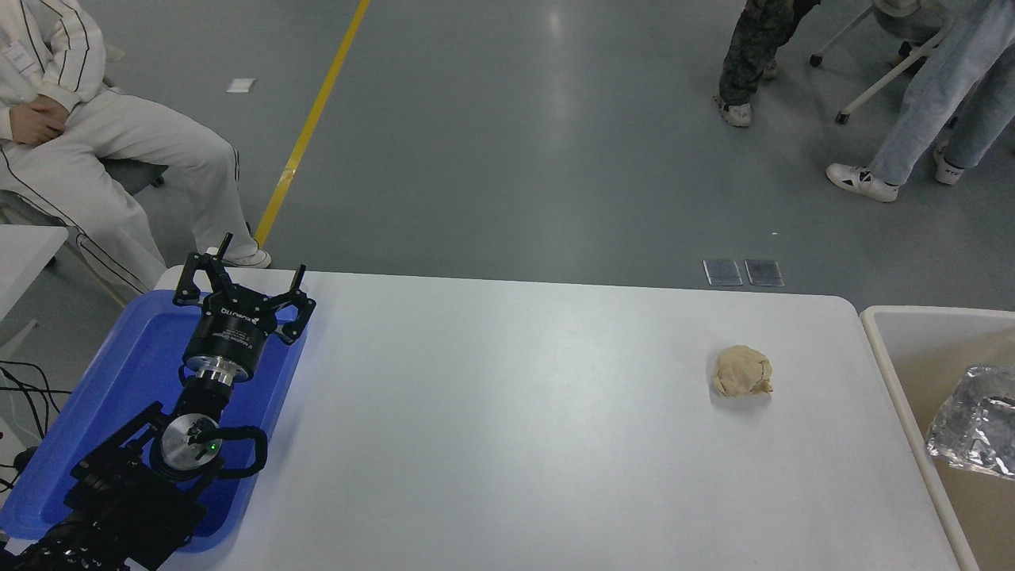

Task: Pick up foil plate and place in dustbin

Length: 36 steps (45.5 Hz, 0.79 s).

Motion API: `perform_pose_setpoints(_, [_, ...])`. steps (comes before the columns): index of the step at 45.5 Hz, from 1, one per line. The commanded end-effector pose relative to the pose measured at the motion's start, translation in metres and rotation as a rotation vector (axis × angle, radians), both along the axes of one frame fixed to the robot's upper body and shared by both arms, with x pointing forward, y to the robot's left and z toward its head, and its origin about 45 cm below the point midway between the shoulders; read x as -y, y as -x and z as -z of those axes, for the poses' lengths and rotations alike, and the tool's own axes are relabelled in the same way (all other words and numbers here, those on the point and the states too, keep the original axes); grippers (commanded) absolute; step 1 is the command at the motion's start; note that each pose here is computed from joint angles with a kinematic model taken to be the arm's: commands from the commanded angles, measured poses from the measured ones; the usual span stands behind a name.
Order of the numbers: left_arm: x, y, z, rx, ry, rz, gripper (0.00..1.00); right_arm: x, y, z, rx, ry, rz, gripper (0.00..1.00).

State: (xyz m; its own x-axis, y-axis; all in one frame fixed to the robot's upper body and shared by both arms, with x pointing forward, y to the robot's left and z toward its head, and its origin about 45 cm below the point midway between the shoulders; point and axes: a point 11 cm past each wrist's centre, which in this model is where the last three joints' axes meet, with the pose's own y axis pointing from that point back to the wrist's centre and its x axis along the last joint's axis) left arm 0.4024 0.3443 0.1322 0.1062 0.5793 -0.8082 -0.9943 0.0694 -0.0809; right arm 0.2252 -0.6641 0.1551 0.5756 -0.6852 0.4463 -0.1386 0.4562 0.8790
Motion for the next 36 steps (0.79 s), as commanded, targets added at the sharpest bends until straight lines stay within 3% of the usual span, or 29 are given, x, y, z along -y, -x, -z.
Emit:
perform_pose_setpoints(1, [0.0, 0.0, 0.0, 0.0, 0.0, 0.0, 1.0, 0.01, 0.005, 0.009, 0.113, 0.115, 0.015, 0.0])
perform_pose_setpoints(36, [0.0, 0.0, 0.0, 0.0, 0.0, 0.0, 1.0, 0.012, 0.003, 0.017, 0.167, 0.276, 0.069, 0.0])
